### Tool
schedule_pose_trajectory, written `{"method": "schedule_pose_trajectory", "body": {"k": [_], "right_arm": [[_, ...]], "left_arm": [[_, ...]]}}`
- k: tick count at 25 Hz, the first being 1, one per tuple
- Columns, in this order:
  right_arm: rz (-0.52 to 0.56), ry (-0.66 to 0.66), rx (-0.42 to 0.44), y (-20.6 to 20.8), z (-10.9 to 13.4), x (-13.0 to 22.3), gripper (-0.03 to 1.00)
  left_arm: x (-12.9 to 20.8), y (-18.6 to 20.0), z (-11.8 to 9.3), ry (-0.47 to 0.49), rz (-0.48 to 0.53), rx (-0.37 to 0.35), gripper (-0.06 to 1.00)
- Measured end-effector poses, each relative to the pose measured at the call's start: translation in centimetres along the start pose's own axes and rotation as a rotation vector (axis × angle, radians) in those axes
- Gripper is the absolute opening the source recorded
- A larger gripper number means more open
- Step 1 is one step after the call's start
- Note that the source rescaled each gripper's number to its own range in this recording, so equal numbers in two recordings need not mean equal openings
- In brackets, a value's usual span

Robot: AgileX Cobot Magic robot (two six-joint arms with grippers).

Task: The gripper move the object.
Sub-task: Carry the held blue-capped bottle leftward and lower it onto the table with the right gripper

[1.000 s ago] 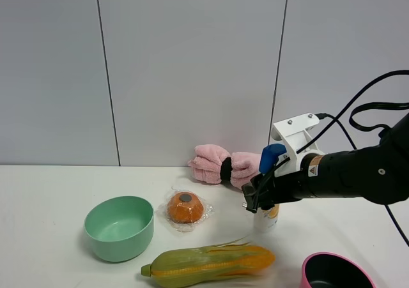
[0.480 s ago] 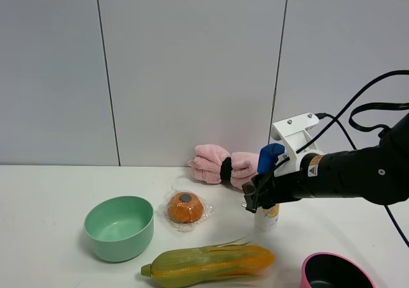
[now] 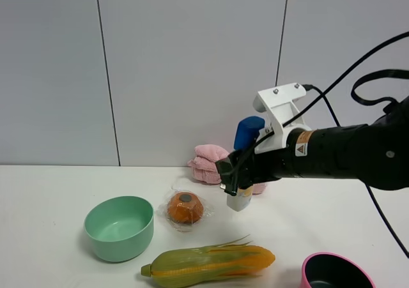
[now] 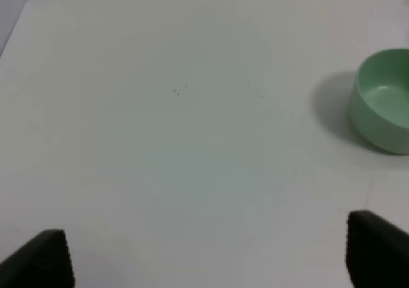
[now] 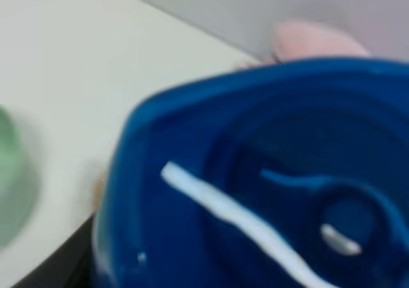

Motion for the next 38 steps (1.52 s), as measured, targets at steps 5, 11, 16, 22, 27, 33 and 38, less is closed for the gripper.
{"method": "schedule_pose_trajectory", "body": {"k": [5, 11, 16, 22, 27, 33, 38], "right_arm": [[0.042, 0.002, -0.032, 0.2, 2.1, -4.0, 0.01], [0.023, 0.038, -0.069, 0.0, 5.0, -11.7, 0.01], [-0.033, -0.042, -0.062, -0.7, 5.2, -17.0, 0.01], [0.037, -0.092, -0.059, -6.4, 5.8, -15.4, 0.01], [0.070, -0.090, -0.062, -11.2, 6.6, -13.7, 0.01], [0.137, -0.087, -0.059, -14.7, 7.1, -10.3, 0.01], [0.160, -0.080, -0.058, -15.2, 7.1, -9.2, 0.01]], "left_arm": [[0.0, 0.0, 0.0, 0.000, 0.000, 0.000, 1.00], [0.0, 0.0, 0.0, 0.000, 0.000, 0.000, 1.00], [0.0, 0.0, 0.0, 0.000, 0.000, 0.000, 1.00], [0.0, 0.0, 0.0, 0.000, 0.000, 0.000, 1.00], [0.0, 0.0, 0.0, 0.000, 0.000, 0.000, 1.00], [0.0, 0.0, 0.0, 0.000, 0.000, 0.000, 1.00], [0.0, 0.0, 0.0, 0.000, 0.000, 0.000, 1.00]]}}
Point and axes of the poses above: a point on each arm's last joint axis where the gripper is mounted, y pointing back along that axis away from the gripper, z along the wrist's bending axis when the last joint is at zero, x = y × z, the point moved 10 cm from there along -y, pointing out along that axis toward the gripper, and after that the axes turned 1 degree about -y, right-handed, at the moved point
